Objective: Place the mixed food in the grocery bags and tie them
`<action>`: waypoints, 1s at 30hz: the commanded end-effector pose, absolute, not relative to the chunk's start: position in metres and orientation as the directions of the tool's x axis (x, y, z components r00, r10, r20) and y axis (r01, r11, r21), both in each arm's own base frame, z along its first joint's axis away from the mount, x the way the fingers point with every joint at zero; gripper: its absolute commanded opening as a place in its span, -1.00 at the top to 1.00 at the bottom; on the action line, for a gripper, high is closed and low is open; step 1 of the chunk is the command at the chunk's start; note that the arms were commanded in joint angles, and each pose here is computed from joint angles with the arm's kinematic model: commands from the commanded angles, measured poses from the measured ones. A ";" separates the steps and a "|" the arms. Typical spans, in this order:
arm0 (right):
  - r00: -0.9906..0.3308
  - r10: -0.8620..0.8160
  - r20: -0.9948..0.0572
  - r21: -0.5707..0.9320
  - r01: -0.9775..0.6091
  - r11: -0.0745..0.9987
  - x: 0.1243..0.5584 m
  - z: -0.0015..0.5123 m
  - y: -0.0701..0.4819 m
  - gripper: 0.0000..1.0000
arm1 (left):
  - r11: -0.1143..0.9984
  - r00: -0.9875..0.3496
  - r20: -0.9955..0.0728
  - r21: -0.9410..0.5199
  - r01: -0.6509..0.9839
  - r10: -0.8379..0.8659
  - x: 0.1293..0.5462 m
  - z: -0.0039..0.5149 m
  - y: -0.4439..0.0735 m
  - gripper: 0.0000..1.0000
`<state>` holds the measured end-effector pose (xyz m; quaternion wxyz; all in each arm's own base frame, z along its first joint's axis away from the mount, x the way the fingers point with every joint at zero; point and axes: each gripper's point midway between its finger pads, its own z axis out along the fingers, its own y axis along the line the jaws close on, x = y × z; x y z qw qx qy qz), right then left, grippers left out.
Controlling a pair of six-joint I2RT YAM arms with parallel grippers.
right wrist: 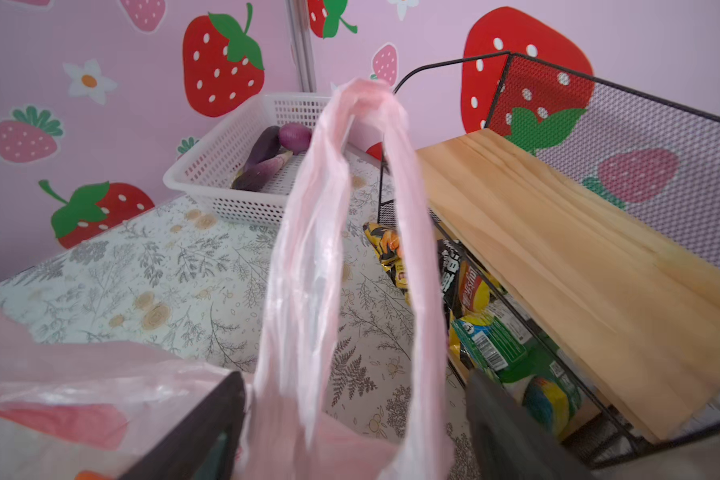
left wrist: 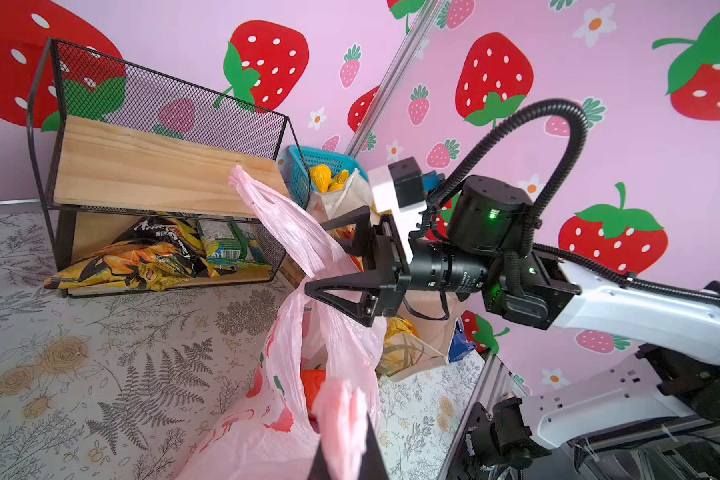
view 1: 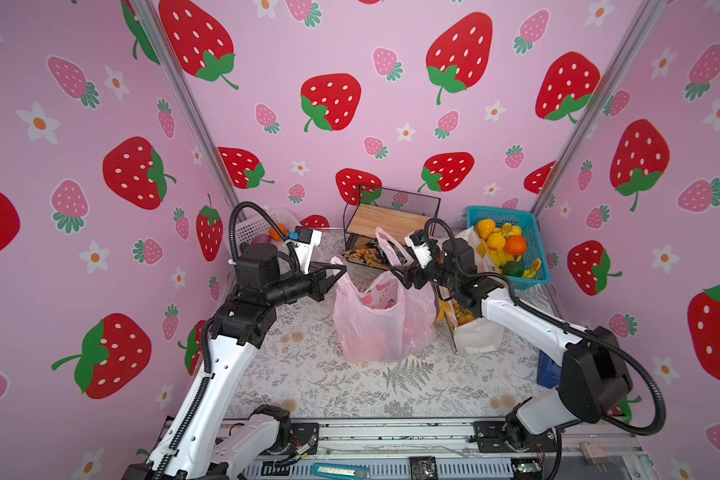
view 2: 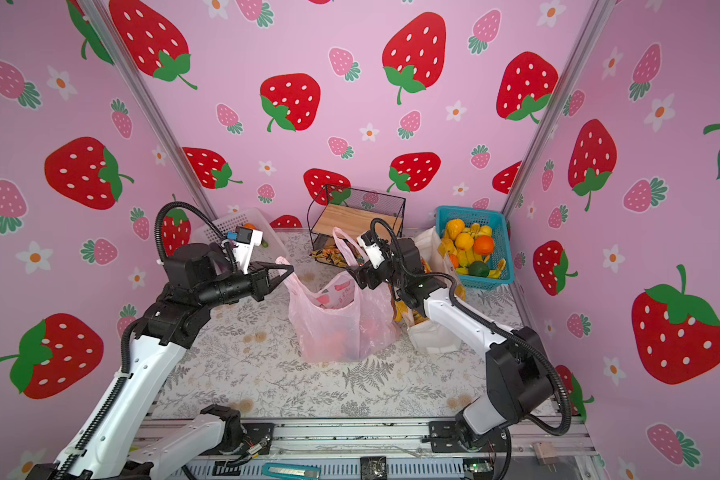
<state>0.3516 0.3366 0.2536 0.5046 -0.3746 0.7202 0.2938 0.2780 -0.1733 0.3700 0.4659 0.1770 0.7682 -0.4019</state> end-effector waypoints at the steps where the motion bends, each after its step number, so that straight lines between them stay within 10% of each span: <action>1: -0.178 -0.220 -0.959 0.041 -0.856 0.515 0.346 0.263 0.337 0.05 | 0.624 -0.456 -0.883 -0.417 0.661 -0.107 0.275 0.389 -0.169 1.00; 6: -0.119 -0.146 -0.982 0.029 -0.861 0.508 0.325 0.288 0.323 0.95 | 0.729 -0.435 -0.891 -0.382 0.568 -0.129 0.287 0.387 -0.150 0.92; 12: -0.117 0.060 -0.991 0.131 -0.899 0.418 0.278 0.319 0.305 1.00 | 0.836 -0.391 -0.912 -0.307 0.454 -0.122 0.290 0.393 -0.123 -0.10; 16: -0.169 0.180 -0.969 0.224 -0.908 0.355 0.256 0.323 0.296 1.00 | 0.859 -0.285 -0.950 -0.250 0.448 -0.127 0.265 0.418 -0.110 -0.42; 22: -0.194 0.218 -0.956 0.259 -0.908 0.329 0.249 0.322 0.293 1.00 | 0.799 -0.131 -0.973 -0.229 0.556 -0.188 0.208 0.442 -0.112 -0.50; 30: -0.177 0.214 -0.961 0.234 -0.931 0.279 0.243 0.320 0.298 1.00 | 0.460 -0.283 -0.941 -0.336 0.822 -0.183 0.184 0.429 -0.188 -0.26</action>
